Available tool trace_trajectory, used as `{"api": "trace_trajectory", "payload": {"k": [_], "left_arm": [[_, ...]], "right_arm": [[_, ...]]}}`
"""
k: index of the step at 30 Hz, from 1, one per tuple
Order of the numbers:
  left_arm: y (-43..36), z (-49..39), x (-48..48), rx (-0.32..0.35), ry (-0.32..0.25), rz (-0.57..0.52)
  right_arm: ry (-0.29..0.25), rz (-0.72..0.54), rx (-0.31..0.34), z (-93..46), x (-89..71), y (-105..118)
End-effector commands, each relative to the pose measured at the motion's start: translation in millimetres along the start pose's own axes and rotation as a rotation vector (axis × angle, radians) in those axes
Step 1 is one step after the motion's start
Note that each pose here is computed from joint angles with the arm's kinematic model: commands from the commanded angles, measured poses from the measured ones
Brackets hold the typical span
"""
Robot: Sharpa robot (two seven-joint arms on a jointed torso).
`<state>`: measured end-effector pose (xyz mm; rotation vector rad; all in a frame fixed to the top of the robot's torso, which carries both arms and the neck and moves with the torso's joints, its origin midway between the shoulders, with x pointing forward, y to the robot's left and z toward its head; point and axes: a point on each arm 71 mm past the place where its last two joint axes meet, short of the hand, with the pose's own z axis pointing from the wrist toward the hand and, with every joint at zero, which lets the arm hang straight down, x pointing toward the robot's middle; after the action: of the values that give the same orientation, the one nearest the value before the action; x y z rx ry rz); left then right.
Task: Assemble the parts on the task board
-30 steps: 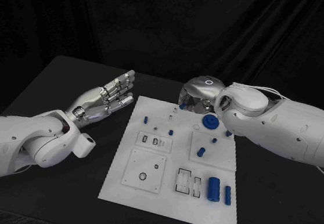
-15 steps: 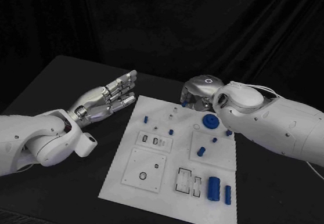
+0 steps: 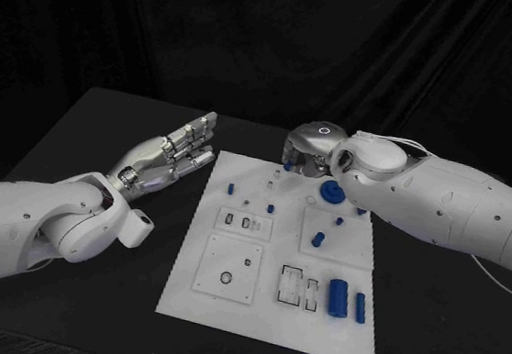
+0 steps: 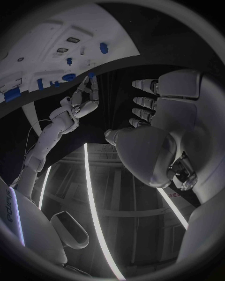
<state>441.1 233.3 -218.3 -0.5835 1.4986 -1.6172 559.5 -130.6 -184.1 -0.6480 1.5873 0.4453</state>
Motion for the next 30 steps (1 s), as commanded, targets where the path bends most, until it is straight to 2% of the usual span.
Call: {"api": "trace_trajectory", "payload": {"k": [1,30], "left_arm": [[-2.8,1.2,0.5,0.023,0.009,-0.005],[-1.3,3.6,2.2,0.015,0.021,-0.012]], "right_arm": [[-0.001,0.0,0.006,1.1,1.8,0],[-0.01,0.003,-0.004,11.5,8.4,10]]}}
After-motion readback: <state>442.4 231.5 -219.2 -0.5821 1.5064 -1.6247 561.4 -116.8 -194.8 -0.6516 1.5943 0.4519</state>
